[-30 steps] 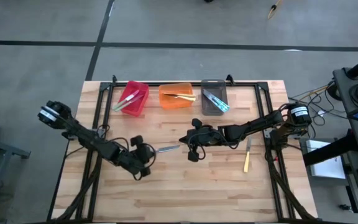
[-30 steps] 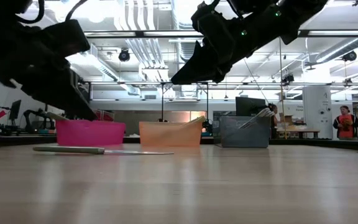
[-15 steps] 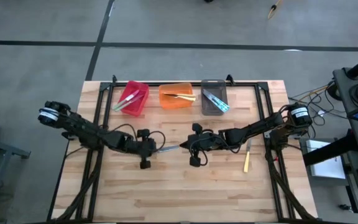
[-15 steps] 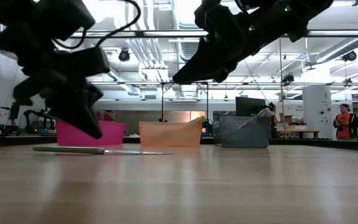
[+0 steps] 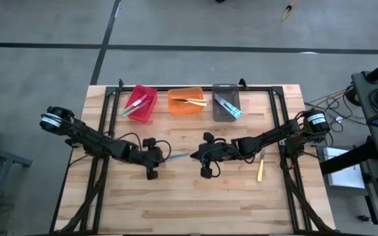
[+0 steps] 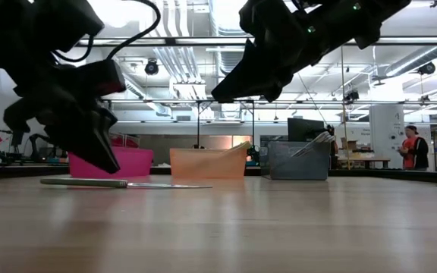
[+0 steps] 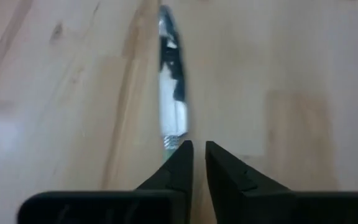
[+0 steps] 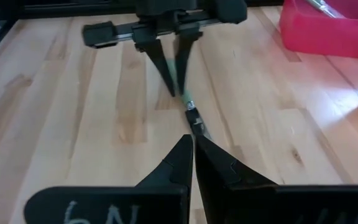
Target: Sort silverware by color (type)
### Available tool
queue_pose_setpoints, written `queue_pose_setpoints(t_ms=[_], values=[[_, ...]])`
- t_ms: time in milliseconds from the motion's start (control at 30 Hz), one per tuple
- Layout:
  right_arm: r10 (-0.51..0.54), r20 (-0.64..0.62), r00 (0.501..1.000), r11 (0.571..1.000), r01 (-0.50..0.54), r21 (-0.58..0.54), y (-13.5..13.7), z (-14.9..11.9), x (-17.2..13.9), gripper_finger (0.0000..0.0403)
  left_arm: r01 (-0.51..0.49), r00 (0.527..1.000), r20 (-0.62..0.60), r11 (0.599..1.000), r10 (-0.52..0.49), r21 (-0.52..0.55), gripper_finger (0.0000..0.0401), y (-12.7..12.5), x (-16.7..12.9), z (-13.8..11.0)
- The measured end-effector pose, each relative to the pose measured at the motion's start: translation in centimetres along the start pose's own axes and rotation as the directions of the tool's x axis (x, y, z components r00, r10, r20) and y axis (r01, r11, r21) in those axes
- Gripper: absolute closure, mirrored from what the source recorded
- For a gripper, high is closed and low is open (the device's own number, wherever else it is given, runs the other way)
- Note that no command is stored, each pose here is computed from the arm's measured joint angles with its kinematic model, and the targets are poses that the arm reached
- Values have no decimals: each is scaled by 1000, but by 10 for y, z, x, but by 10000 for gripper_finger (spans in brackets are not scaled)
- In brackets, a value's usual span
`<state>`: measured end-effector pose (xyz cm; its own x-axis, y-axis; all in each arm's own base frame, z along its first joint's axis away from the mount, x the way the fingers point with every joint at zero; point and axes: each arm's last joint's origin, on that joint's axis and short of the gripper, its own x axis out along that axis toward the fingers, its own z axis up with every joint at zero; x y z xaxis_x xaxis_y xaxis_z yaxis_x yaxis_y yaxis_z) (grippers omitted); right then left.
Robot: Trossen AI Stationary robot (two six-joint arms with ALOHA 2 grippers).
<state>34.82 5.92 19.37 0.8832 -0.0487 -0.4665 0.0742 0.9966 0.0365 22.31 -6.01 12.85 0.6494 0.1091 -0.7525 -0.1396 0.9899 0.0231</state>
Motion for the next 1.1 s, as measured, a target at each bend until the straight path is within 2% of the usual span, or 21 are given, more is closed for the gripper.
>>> queue_pose_setpoints(t_ms=[233,367,467,767,1000,1100], values=[[23,-1,1000,1000,-23,4,9,-1,-2,394,-94,995,29,996,94,-7,297,3,0,-1],[32,-2,999,999,-32,32,12,-2,-3,394,-92,994,54,996,93,-17,252,3,0,1],[33,-8,999,999,-32,41,15,-4,-2,394,-85,995,56,996,85,-11,233,3,1,0],[6,-55,998,997,-2,82,17,-19,10,394,-57,995,84,998,58,-21,227,4,3,-8],[-16,-55,998,996,21,85,17,-21,12,394,-34,989,145,998,42,-54,228,8,9,-24],[-16,-50,999,996,20,85,17,-20,12,394,-37,990,136,998,45,-59,233,7,18,-31]])
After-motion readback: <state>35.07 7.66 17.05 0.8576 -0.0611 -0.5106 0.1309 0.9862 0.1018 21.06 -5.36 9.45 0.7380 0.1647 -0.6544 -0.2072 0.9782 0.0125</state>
